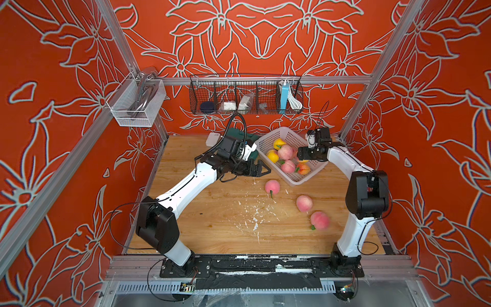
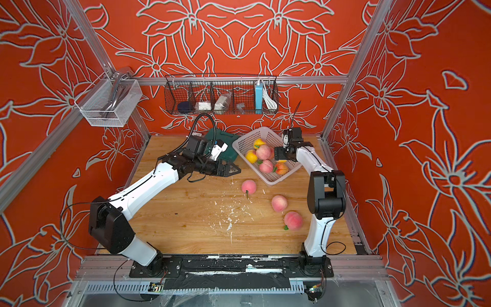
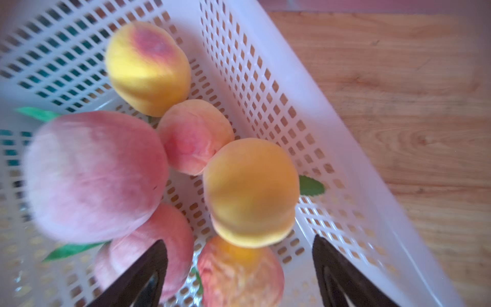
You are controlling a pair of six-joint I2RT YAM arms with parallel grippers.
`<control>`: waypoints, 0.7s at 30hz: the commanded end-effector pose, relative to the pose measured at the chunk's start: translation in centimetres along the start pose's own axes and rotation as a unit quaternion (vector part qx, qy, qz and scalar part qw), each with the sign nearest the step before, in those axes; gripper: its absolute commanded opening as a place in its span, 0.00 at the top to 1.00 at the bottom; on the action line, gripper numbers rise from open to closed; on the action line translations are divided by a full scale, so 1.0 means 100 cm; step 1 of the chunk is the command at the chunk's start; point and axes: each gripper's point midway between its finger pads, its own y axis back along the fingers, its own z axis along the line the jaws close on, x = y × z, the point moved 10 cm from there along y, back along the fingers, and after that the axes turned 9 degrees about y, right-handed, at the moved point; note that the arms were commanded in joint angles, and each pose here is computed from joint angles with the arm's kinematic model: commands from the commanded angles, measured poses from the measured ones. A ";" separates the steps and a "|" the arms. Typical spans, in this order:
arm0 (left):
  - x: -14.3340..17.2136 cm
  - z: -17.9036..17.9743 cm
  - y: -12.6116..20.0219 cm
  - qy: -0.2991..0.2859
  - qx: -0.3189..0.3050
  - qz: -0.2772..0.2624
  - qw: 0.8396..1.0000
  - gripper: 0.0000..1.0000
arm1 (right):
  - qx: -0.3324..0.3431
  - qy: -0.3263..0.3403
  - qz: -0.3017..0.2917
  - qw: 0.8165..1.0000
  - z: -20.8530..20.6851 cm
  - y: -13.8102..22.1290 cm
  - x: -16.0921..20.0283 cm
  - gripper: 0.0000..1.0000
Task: Put the peaches into the basket
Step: Place the peach in the basket.
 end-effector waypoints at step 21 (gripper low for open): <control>0.056 0.020 0.031 0.030 -0.054 0.001 0.998 0.01 | -0.108 0.139 -0.028 0.984 0.140 0.116 0.065 0.08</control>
